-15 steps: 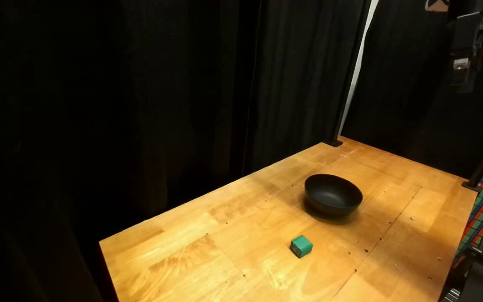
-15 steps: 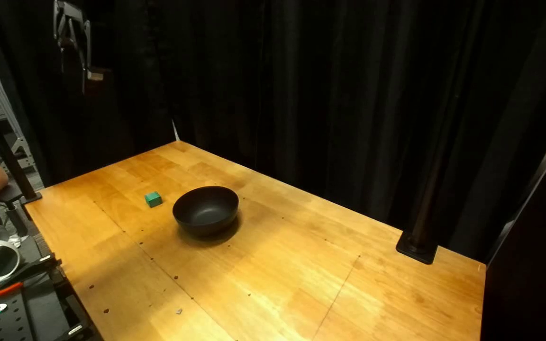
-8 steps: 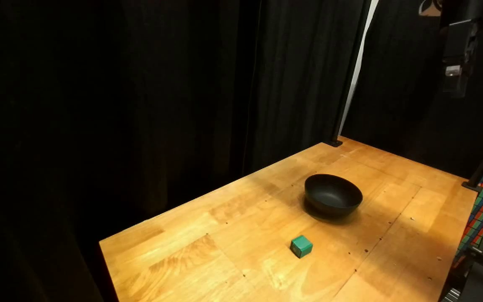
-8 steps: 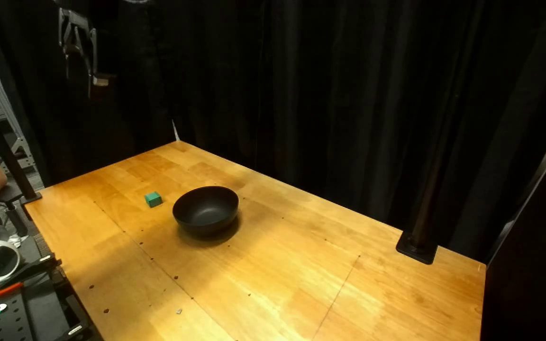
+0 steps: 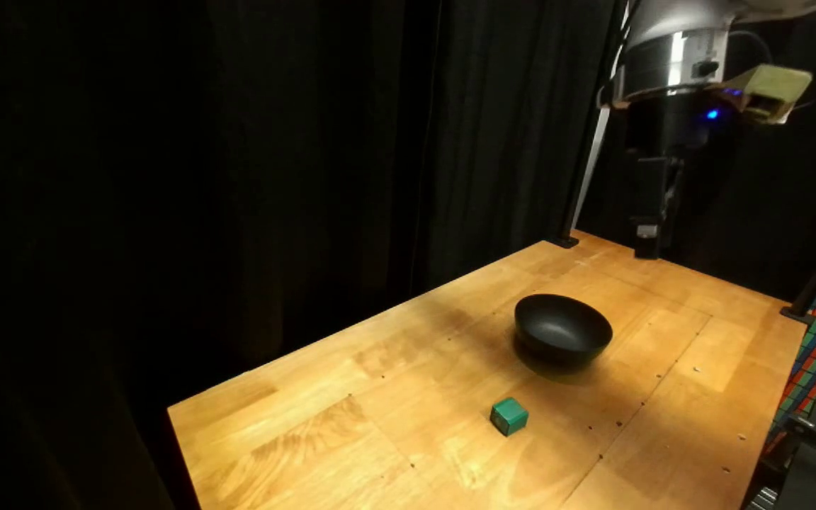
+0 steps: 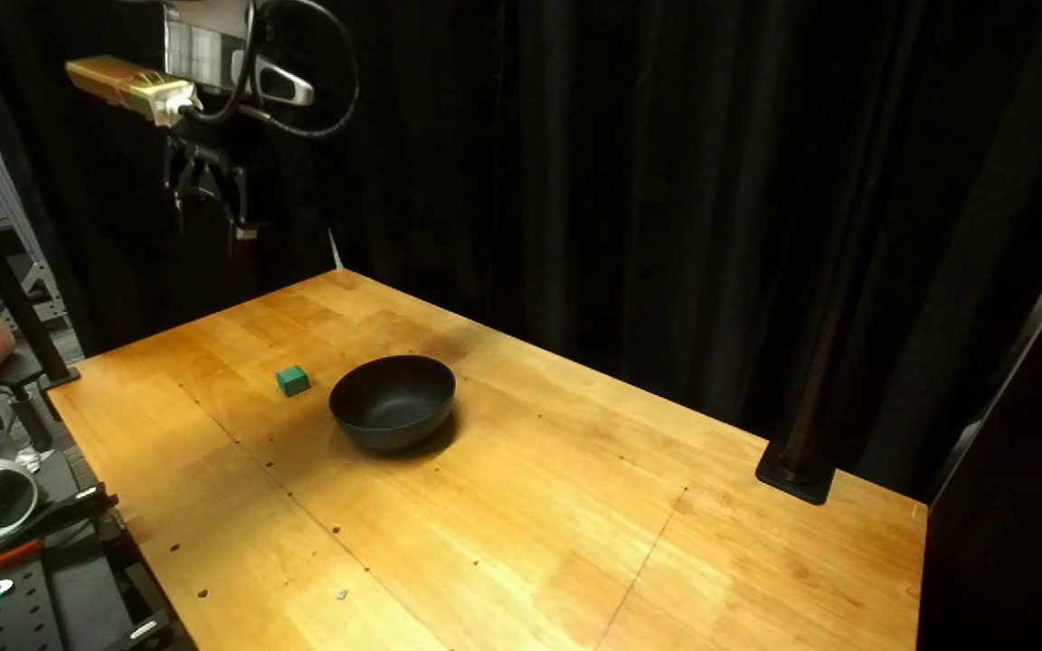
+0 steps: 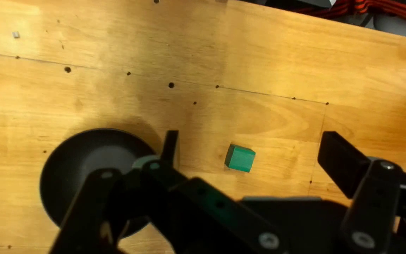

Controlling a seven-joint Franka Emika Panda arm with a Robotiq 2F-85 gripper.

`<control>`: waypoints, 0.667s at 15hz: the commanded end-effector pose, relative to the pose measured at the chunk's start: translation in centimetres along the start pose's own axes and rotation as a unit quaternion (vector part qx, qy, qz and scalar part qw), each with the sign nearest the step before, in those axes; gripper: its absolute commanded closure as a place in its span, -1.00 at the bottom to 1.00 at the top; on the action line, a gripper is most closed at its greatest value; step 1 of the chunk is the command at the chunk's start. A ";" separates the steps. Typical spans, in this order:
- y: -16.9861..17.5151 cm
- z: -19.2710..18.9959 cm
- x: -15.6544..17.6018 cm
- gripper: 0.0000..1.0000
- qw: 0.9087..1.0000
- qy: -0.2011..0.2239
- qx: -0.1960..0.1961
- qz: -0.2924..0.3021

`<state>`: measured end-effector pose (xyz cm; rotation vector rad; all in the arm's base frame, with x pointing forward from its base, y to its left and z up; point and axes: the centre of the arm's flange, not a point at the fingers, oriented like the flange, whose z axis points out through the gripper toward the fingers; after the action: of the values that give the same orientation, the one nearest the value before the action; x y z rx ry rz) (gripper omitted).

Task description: Put the green cube in the black bowl

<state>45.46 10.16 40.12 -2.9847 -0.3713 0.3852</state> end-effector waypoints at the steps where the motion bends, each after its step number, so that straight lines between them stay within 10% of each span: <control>1: -3.1 5.1 3.7 -1.00 1.000 0.002 -0.017 -0.023; 10: -5.3 17.1 9.4 -1.00 0.996 0.081 -0.017 -0.038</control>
<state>47.61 18.09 24.98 -2.9856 -0.4963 0.2318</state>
